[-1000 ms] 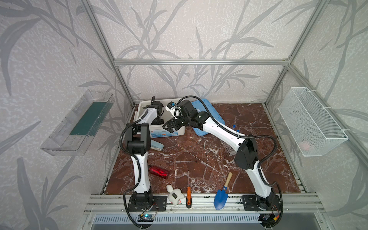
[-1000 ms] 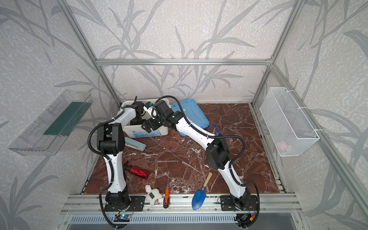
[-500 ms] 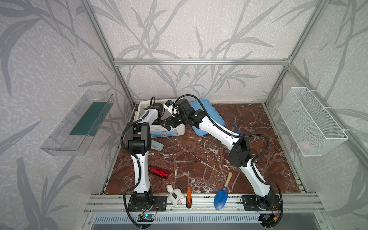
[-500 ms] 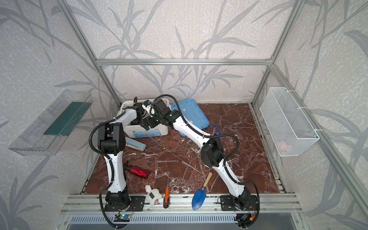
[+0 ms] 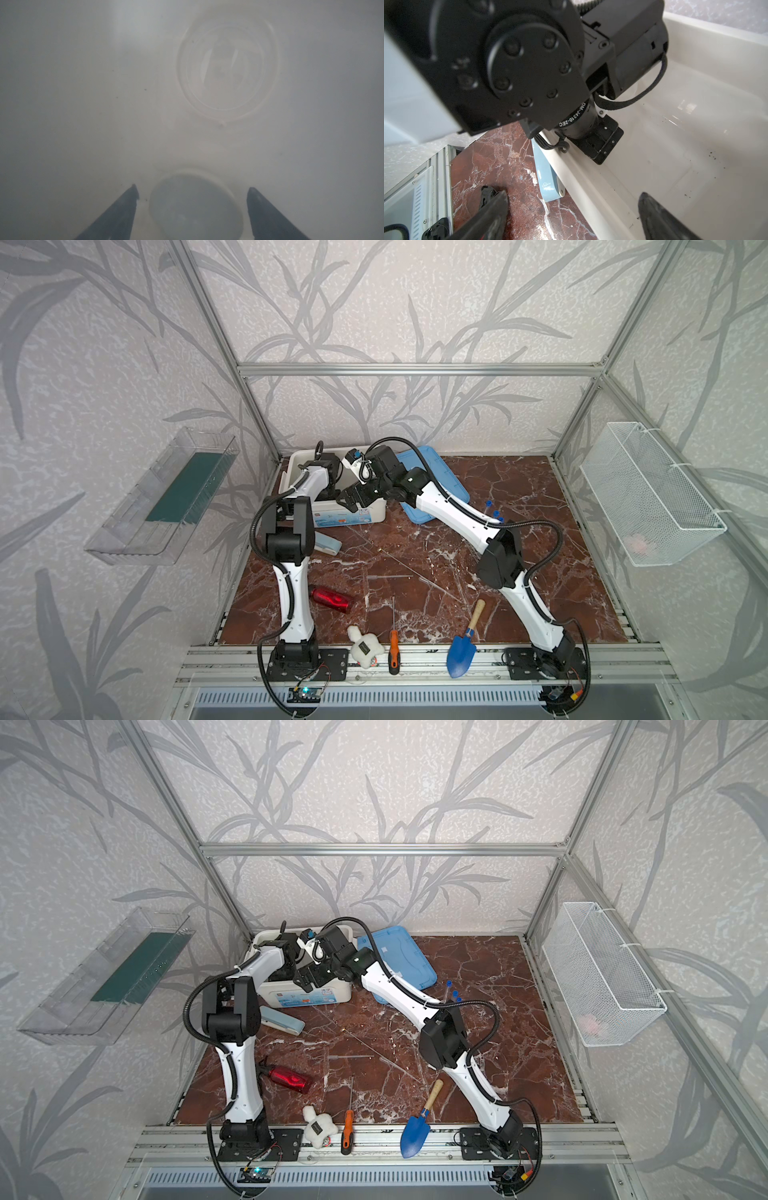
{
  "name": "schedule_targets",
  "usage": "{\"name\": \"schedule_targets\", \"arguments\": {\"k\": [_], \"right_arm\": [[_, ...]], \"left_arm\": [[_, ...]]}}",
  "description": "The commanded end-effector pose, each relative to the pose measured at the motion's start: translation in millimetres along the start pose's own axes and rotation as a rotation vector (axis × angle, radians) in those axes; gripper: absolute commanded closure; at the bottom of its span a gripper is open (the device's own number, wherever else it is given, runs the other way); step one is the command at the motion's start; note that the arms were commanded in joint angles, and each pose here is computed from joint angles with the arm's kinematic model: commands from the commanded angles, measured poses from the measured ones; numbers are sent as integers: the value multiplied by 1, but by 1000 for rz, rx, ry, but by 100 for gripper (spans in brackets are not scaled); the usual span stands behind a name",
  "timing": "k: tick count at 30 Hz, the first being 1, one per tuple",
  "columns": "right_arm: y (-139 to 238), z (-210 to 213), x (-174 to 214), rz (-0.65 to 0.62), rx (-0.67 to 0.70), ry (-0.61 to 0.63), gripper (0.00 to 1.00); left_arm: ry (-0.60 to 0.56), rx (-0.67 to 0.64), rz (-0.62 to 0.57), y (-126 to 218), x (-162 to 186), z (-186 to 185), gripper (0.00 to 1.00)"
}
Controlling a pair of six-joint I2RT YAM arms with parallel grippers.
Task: Organize the chemistry lab equipment
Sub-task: 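Lower the dish into the white bin and open the left gripper, then withdraw the left gripper from the bin while the right arm draws back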
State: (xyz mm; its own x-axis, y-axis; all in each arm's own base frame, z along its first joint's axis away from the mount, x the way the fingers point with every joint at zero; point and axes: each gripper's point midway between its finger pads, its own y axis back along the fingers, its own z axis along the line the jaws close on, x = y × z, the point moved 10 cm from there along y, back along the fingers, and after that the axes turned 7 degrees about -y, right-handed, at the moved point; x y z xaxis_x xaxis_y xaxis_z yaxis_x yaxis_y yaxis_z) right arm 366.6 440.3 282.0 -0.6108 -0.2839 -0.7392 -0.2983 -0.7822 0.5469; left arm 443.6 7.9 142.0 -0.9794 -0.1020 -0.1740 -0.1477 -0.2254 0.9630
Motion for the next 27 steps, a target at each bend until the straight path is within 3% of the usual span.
{"name": "schedule_targets", "arguments": {"k": [1, 5, 11, 18, 22, 27], "right_arm": [[29, 13, -20, -53, -12, 31, 4], [49, 23, -30, -84, -10, 63, 2], [95, 37, -39, -131, 19, 80, 2], [157, 49, -24, -252, 45, 68, 2], [204, 54, -2, -313, 65, 108, 2], [250, 36, 41, -300, 127, 77, 1]], "left_arm": [[14, -24, -91, 51, -5, 12, 11], [36, 2, -178, 95, -10, 20, 1], [37, 146, -322, 161, -2, 21, 1], [13, 206, -447, 231, 33, 14, 3], [-168, 237, -600, 274, 61, -3, 1], [-644, 261, -689, 290, 98, -37, 1]]}}
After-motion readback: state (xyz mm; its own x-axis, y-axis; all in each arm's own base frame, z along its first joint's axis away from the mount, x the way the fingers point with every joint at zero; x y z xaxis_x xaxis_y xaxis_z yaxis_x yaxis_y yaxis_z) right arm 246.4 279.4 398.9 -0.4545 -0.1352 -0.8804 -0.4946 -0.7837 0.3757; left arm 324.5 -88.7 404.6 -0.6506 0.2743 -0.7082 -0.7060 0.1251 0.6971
